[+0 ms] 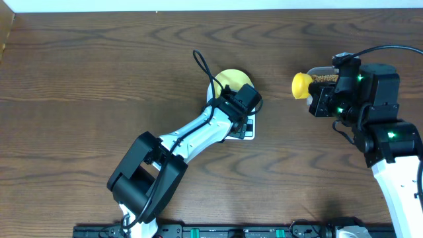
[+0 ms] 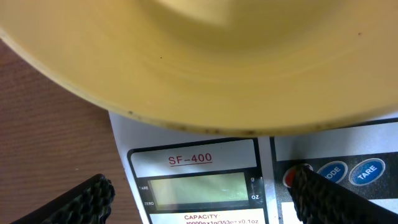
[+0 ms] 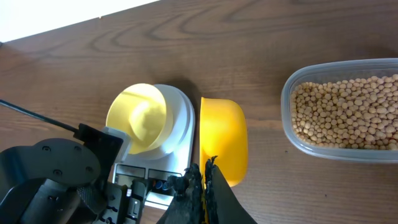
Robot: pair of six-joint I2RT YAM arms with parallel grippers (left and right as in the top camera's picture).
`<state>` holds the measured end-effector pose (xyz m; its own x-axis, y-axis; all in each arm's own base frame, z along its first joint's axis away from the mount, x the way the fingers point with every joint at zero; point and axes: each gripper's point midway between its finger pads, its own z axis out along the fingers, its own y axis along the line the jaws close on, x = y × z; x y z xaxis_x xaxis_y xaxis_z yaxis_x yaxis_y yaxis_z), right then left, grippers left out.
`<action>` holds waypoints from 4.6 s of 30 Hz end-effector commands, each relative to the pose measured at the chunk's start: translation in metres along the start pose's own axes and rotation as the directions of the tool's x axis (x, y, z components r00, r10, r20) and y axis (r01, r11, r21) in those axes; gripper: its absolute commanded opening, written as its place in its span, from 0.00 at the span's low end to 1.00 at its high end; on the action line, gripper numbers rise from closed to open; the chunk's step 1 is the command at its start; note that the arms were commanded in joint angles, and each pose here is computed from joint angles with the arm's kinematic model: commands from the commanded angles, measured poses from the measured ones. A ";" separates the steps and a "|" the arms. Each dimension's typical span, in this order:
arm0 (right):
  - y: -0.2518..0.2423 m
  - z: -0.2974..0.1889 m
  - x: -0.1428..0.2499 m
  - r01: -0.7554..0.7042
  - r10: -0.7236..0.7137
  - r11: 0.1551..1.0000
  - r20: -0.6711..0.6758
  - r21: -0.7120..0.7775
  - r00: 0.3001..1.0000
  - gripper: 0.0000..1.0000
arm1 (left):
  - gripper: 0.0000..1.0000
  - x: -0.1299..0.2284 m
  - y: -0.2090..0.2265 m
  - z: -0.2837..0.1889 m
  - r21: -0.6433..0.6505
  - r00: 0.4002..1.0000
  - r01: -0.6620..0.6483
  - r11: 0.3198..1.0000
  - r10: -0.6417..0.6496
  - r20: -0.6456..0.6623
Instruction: Scoop item into bowl and weigh 50g on scale
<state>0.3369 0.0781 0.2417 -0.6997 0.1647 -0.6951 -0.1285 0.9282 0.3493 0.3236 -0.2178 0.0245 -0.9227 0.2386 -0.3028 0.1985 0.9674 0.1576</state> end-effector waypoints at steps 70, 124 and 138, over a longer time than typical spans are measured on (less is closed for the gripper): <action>0.002 -0.005 -0.017 0.046 -0.046 0.999 0.057 0.001 0.997 0.01 | 0.93 -0.008 0.017 -0.061 0.041 0.994 0.034 0.999 -0.038 0.105; -0.012 0.004 -0.021 0.088 -0.092 0.993 0.060 0.072 0.994 0.01 | 0.94 0.004 0.067 -0.163 0.236 0.971 -0.148 0.960 0.096 0.221; -0.024 0.005 -0.008 0.138 -0.139 0.982 -0.001 0.132 0.990 0.01 | 0.94 0.004 0.067 -0.163 0.236 0.971 -0.148 0.960 0.095 0.220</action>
<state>0.3483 0.0610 0.2321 -0.6815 0.0639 -0.7291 -0.1259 0.9711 0.2027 0.2792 -0.1702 0.1860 -0.8078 0.3390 -0.4822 0.4073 0.9124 -0.0409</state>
